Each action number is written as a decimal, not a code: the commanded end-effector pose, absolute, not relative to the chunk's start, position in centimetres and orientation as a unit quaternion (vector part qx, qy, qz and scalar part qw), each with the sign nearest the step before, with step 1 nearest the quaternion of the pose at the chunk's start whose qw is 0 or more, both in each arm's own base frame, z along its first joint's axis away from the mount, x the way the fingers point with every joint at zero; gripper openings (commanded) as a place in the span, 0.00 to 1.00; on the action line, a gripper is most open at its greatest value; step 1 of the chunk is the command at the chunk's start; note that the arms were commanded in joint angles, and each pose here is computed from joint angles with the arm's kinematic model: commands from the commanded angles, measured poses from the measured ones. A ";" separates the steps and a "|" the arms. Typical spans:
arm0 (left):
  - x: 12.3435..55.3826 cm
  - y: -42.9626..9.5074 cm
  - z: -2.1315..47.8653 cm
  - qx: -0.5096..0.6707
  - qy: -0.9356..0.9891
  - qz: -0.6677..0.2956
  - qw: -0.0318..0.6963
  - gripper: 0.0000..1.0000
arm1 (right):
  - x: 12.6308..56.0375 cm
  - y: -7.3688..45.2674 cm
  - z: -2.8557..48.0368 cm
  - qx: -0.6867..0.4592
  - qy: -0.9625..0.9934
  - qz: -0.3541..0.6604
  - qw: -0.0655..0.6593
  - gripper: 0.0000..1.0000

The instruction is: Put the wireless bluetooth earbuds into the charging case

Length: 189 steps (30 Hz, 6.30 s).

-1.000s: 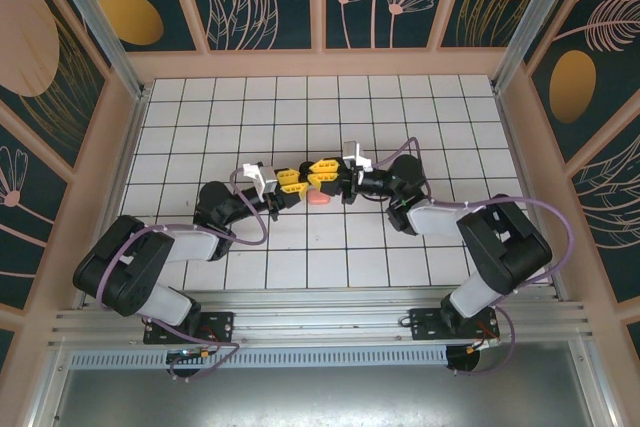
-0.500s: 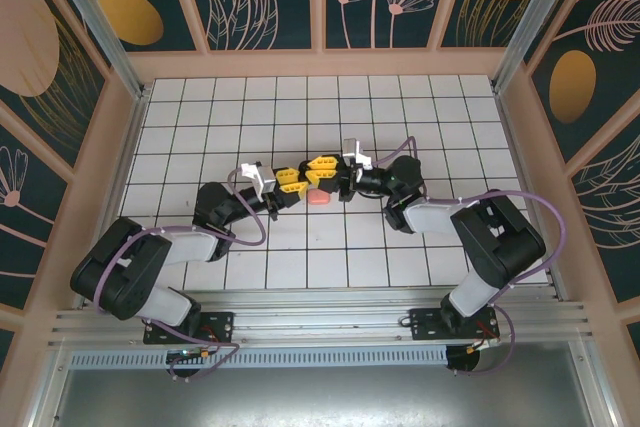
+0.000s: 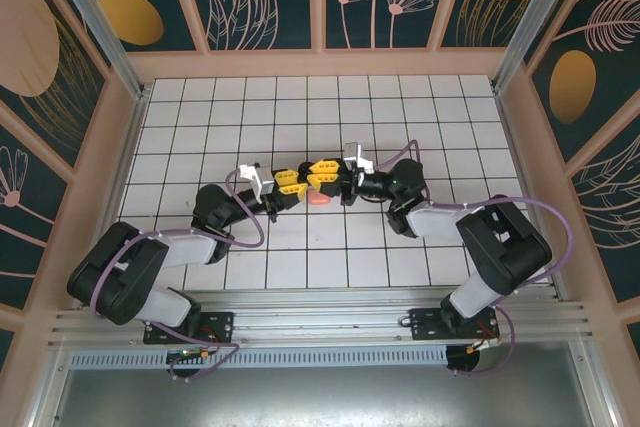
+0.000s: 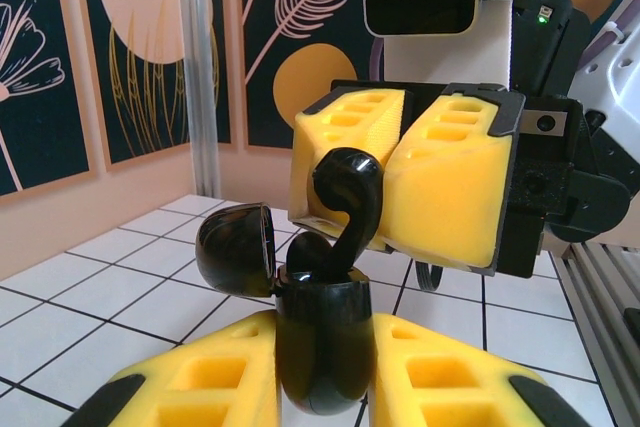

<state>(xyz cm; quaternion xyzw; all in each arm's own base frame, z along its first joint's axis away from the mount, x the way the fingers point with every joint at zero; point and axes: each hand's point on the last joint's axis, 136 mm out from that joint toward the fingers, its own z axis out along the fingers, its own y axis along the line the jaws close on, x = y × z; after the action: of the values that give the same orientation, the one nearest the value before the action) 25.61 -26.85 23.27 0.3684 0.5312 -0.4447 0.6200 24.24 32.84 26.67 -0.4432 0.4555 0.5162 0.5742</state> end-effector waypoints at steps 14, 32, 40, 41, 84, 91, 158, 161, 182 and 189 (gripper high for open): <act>24.4 -26.5 27.0 0.386 0.468 -0.435 0.665 0.23 | 25.7 33.0 24.7 -0.438 0.508 0.510 0.538 0.15; 23.8 -26.8 26.1 0.426 0.461 -0.409 0.663 0.23 | 24.8 32.9 25.4 -0.518 0.492 0.504 0.485 0.14; 24.6 -27.1 25.0 0.429 0.485 -0.392 0.654 0.23 | 24.6 32.9 27.5 -0.533 0.475 0.494 0.497 0.13; 24.8 -27.1 24.8 0.430 0.489 -0.389 0.652 0.23 | 24.5 32.9 27.8 -0.535 0.473 0.491 0.499 0.13; 25.0 -27.3 24.3 0.446 0.497 -0.371 0.645 0.23 | 24.8 32.0 27.3 -0.606 0.506 0.397 0.467 0.13; 24.9 -27.4 24.2 0.450 0.496 -0.369 0.644 0.23 | 24.8 32.0 26.7 -0.620 0.509 0.392 0.450 0.13; 23.2 -28.5 24.8 0.482 0.467 -0.409 0.618 0.23 | 22.8 32.4 22.3 -0.724 0.484 0.352 0.344 0.12; 23.0 -28.5 25.0 0.484 0.464 -0.413 0.616 0.23 | 22.8 32.6 21.8 -0.731 0.485 0.345 0.334 0.12; 22.4 -28.6 25.3 0.486 0.455 -0.425 0.614 0.23 | 22.9 31.6 22.8 -0.717 0.473 0.365 0.358 0.12; 22.4 -28.6 25.3 0.485 0.456 -0.427 0.613 0.23 | 22.6 31.3 23.9 -0.711 0.456 0.384 0.374 0.12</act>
<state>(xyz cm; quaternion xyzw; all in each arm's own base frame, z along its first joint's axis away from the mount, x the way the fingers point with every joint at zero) 23.44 -28.03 20.75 0.4621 0.5383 -0.4218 0.5647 22.77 31.83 24.28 -0.7130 0.4483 0.3848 0.3777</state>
